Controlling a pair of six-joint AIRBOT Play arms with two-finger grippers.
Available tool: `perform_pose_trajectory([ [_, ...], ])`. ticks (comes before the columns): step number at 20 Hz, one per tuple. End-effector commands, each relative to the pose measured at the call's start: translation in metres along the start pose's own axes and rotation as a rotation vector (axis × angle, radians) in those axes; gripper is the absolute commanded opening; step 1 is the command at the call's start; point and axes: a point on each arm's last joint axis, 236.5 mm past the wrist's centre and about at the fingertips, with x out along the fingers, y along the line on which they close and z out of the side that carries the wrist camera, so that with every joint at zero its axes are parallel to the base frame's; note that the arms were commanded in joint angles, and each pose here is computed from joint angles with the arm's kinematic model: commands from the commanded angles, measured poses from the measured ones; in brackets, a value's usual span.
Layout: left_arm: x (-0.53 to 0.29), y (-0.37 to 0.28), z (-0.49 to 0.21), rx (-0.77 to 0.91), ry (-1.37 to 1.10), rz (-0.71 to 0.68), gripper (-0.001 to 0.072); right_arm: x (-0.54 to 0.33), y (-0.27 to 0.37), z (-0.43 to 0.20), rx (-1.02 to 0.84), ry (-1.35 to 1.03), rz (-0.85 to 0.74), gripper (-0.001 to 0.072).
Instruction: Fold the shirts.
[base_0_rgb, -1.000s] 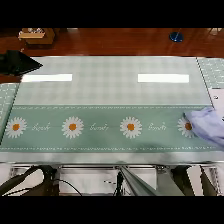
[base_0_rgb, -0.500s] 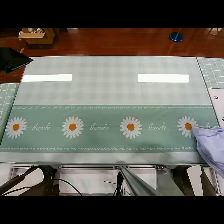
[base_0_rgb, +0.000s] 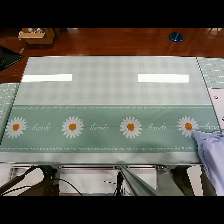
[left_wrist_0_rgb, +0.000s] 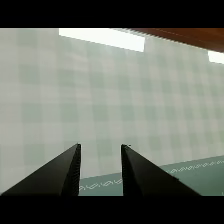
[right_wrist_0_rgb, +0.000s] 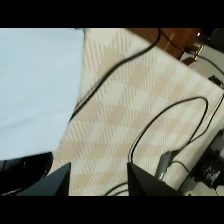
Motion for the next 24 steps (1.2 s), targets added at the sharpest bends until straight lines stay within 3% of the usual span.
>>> perform_pose_trajectory([
  [1, 0.000, 0.001, 0.003, -0.003, -0.010, 0.003, 0.0338, -0.044, 0.025, 0.071, 0.019, -0.311, 0.124, 0.0451],
  [3, 0.004, -0.006, 0.001, 0.008, -0.003, -0.008, 0.0339, -0.159, 0.069, 0.138, 0.032, -0.696, 0.412, 0.0449],
  [5, 0.016, -0.017, 0.000, 0.032, 0.008, -0.025, 0.0338, -0.298, 0.117, 0.156, -0.029, -0.988, 0.749, 0.0440],
  [8, 0.059, -0.025, -0.031, 0.126, 0.143, 0.014, 0.0339, -0.397, 0.203, 0.125, -0.309, -1.047, 0.968, 0.0440],
  [9, 0.078, -0.025, -0.051, 0.140, 0.228, 0.046, 0.0339, -0.402, 0.240, 0.109, -0.418, -0.995, 0.988, 0.0440],
  [10, 0.095, -0.024, -0.074, 0.165, 0.318, 0.083, 0.0384, -0.396, 0.278, 0.088, -0.531, -0.911, 0.998, 0.0441],
  [11, 0.109, -0.022, -0.094, 0.185, 0.396, 0.123, 0.0577, -0.382, 0.309, 0.069, -0.629, -0.815, 0.990, 0.0441],
  [12, 0.120, -0.021, -0.113, 0.201, 0.465, 0.161, 0.0700, -0.364, 0.334, 0.050, -0.720, -0.718, 0.960, 0.0444],
  [16, 0.146, -0.009, -0.163, 0.298, 0.644, 0.327, 0.0697, -0.303, 0.385, 0.004, -1.047, -0.536, 0.739, 0.0445],
  [20, 0.150, -0.010, -0.176, 0.324, 0.688, 0.371, 0.0674, -0.296, 0.393, 0.000, -1.115, -0.593, 0.620, 0.0444],
  [24, 0.150, -0.010, -0.176, 0.323, 0.690, 0.372, 0.0675, -0.296, 0.393, -0.001, -1.118, -0.595, 0.617, 0.0444],
])
